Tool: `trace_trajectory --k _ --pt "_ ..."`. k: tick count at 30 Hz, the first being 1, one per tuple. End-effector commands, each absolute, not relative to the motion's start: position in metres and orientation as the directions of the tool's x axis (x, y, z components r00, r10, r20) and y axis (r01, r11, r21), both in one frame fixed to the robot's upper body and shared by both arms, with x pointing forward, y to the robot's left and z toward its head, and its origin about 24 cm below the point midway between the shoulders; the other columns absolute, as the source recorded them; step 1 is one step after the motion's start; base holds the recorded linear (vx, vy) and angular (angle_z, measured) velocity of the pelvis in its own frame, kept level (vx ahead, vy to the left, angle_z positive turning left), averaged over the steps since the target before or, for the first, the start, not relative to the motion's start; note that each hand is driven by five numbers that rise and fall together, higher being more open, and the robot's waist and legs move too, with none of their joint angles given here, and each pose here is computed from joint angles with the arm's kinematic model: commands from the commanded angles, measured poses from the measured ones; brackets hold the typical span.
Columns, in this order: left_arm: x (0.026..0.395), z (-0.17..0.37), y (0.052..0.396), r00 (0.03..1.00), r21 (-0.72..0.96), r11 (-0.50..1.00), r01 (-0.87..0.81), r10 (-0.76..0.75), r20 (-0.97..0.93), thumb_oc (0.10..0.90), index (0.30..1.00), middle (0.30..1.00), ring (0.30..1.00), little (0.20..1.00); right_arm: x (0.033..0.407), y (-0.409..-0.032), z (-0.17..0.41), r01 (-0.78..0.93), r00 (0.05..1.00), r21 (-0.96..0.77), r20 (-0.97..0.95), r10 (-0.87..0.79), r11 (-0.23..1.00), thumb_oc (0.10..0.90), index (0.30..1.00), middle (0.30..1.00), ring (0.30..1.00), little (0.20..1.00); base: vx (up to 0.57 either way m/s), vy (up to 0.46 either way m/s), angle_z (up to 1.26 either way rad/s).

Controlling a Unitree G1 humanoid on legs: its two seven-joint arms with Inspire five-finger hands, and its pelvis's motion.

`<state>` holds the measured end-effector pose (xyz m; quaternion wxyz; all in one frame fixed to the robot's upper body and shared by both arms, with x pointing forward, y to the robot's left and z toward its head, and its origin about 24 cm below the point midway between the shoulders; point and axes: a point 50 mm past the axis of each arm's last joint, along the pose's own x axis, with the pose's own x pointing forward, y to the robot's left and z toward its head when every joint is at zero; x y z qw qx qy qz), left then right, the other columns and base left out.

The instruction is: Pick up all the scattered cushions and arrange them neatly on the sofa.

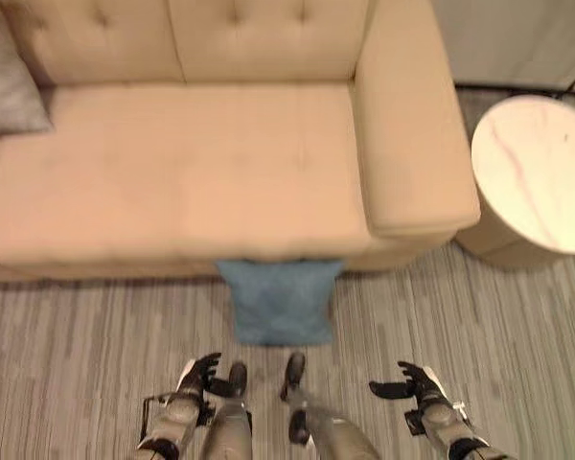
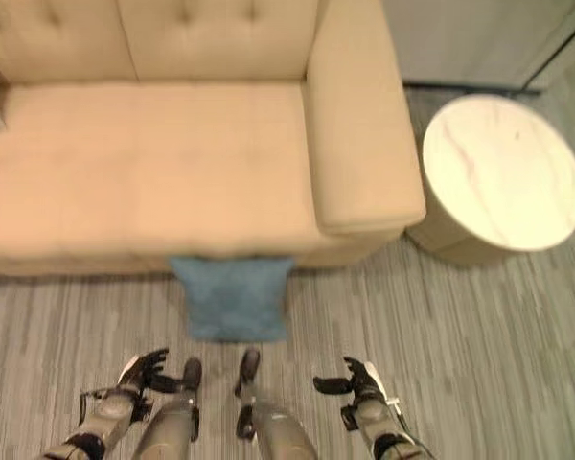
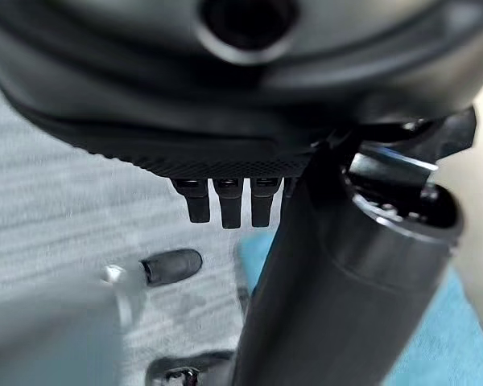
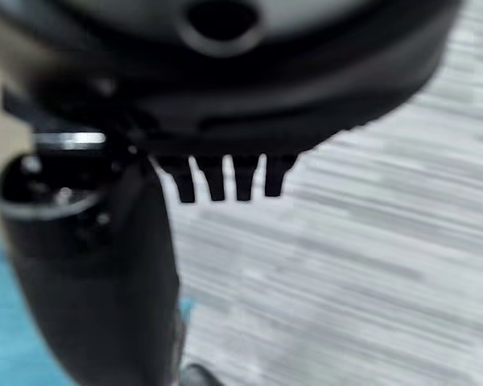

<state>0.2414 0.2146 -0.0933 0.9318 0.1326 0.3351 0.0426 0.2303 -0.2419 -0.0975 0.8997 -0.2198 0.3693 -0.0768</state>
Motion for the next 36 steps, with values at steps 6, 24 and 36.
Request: trace_trajectory --k 6,24,36 --pt "0.272 -0.058 0.235 0.863 0.292 0.946 -0.143 0.263 -0.431 0.8 0.9 0.9 0.9 0.9 0.247 -0.254 -0.074 0.102 0.799 -0.465 -0.488 -0.351 0.879 0.8 0.9 0.9 0.9 0.9 0.01 0.028 -0.02" --pt "0.233 -0.085 0.251 0.79 0.354 0.931 -0.085 0.28 -0.546 0.8 0.9 0.9 0.9 0.9 0.228 -0.237 -0.093 0.021 0.773 -0.438 -0.563 -0.292 0.899 0.8 0.9 0.9 0.9 0.9 0.03 0.119 -0.01" --pt "0.261 -0.064 0.241 0.855 0.346 0.934 -0.093 0.252 -0.452 0.8 0.9 0.9 0.9 0.9 0.23 -0.245 -0.09 0.054 0.769 -0.442 -0.553 -0.32 0.895 0.8 0.9 0.9 0.9 0.9 0.0 -0.138 0.1"
